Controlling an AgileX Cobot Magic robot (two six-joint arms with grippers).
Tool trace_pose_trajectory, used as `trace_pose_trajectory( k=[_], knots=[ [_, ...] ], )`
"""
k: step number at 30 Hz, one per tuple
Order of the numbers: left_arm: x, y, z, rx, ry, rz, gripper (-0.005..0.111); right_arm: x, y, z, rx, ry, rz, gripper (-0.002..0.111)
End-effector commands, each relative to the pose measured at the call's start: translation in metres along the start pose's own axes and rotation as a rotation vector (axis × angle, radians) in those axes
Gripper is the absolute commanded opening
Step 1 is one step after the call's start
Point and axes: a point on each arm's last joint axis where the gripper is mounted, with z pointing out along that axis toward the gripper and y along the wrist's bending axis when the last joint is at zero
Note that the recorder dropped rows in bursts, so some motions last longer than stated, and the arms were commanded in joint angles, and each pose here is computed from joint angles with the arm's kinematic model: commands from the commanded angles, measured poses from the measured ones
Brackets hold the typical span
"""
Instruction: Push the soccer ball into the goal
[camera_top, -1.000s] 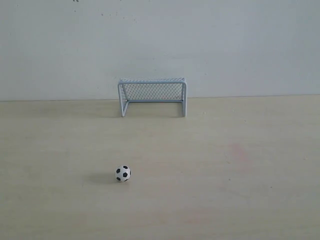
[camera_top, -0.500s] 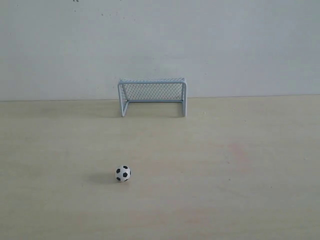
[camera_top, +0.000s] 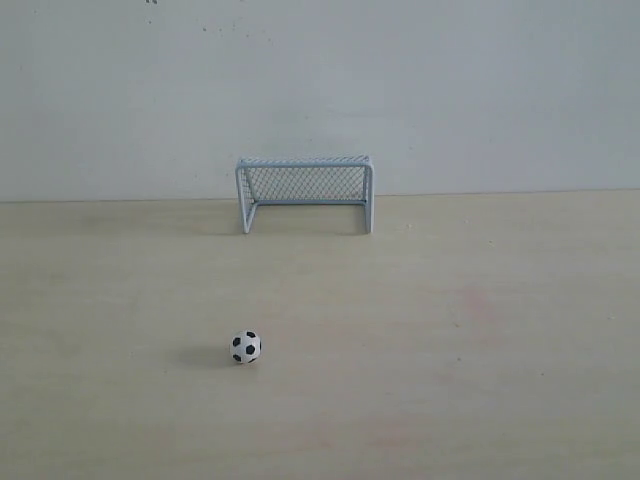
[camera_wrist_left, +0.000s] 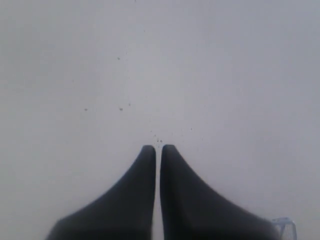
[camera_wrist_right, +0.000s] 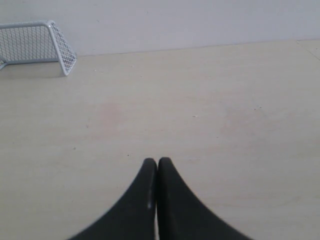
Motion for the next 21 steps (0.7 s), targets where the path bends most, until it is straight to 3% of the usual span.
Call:
trace_pose_trajectory(
  k=[1, 4, 8, 10, 21],
  knots=[
    [-0.021, 0.001, 0.009, 0.004, -0.009, 0.023, 0.004, -0.001, 0.000, 0.000, 0.000, -0.011, 0.001, 0.000],
    [-0.026, 0.001, 0.024, 0.016, 0.122, 0.019, 0.004, -0.001, 0.000, 0.000, 0.000, -0.011, 0.001, 0.000],
    [-0.024, -0.001, 0.049, 0.042, 0.413, 0.014, 0.004, -0.001, 0.000, 0.000, 0.000, -0.011, 0.001, 0.000],
    [-0.023, -0.001, 0.060, 0.047, 0.476, 0.017, 0.004, -0.001, 0.000, 0.000, 0.000, -0.011, 0.001, 0.000],
    [-0.032, 0.000, 0.087, 0.029, 0.320, 0.018, 0.004, -0.001, 0.000, 0.000, 0.000, -0.011, 0.001, 0.000]
  ],
)
